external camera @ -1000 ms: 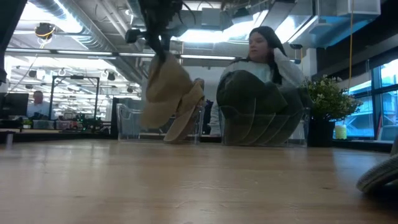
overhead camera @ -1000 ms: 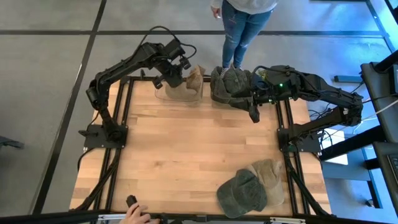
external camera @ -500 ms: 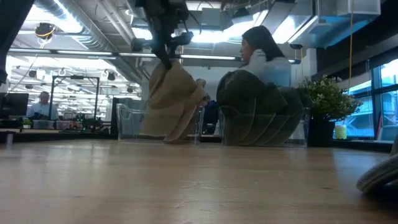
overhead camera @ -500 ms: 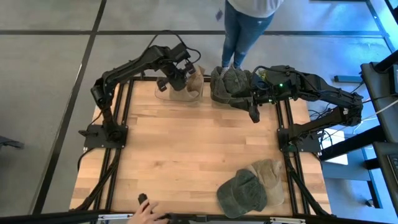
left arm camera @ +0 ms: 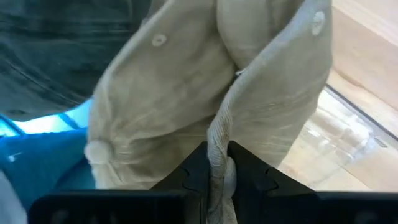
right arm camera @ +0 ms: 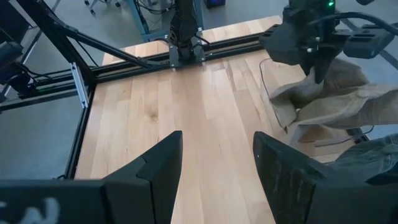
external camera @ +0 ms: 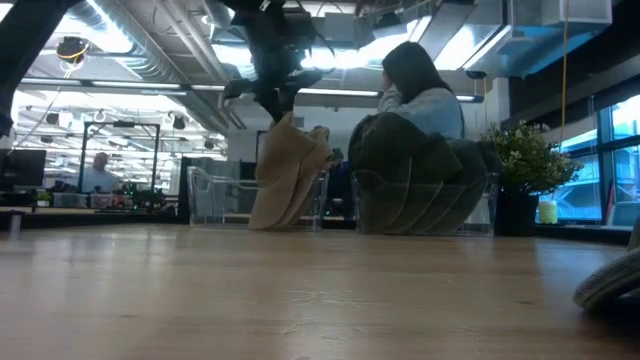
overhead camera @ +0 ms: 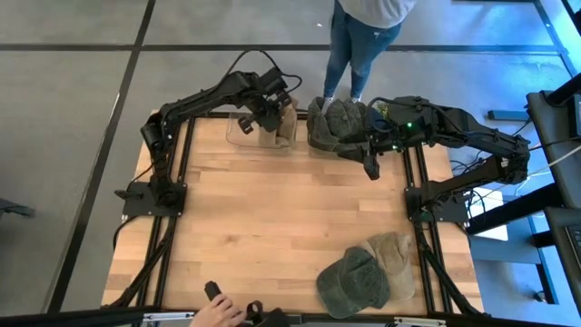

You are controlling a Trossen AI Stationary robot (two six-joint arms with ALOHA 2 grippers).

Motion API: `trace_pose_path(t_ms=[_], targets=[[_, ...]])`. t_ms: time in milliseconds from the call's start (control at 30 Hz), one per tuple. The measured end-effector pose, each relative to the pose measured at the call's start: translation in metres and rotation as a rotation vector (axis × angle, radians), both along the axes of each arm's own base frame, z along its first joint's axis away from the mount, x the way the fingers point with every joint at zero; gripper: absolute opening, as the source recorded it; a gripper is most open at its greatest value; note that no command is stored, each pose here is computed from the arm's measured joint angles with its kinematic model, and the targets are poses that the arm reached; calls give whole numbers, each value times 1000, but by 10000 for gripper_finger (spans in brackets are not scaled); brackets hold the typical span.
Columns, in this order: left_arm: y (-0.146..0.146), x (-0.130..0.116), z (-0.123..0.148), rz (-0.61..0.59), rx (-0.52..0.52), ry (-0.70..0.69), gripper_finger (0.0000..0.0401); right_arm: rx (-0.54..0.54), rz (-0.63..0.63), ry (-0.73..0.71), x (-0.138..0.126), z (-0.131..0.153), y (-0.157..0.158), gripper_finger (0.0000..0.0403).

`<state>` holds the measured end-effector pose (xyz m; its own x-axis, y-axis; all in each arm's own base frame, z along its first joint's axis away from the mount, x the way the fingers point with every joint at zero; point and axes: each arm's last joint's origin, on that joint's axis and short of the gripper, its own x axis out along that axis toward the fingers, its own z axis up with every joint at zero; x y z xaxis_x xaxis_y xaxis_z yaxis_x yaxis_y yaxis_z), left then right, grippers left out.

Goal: Pick & Place hat
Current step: Put the brown cap into the left transparent bin, then put the black cap into the right transparent bin

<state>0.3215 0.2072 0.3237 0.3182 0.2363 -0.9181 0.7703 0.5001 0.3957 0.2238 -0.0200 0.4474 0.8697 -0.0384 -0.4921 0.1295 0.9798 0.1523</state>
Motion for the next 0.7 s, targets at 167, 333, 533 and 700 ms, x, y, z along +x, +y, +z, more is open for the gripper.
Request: trace_pose_path(t_ms=[167, 333, 533, 700], targets=[[1, 5, 2, 7, 28, -45, 53, 0, 0, 4, 0, 0, 0, 197], [-2, 11, 4, -11, 45, -81, 94, 3, 0, 25, -1, -2, 0, 197], [-3, 16, 8, 42, 104, -119, 147, 5, -1, 38, -2, -3, 0, 197], [-6, 9, 31, 108, 173, -214, 164, 6, -1, 44, -2, -4, 0, 197]])
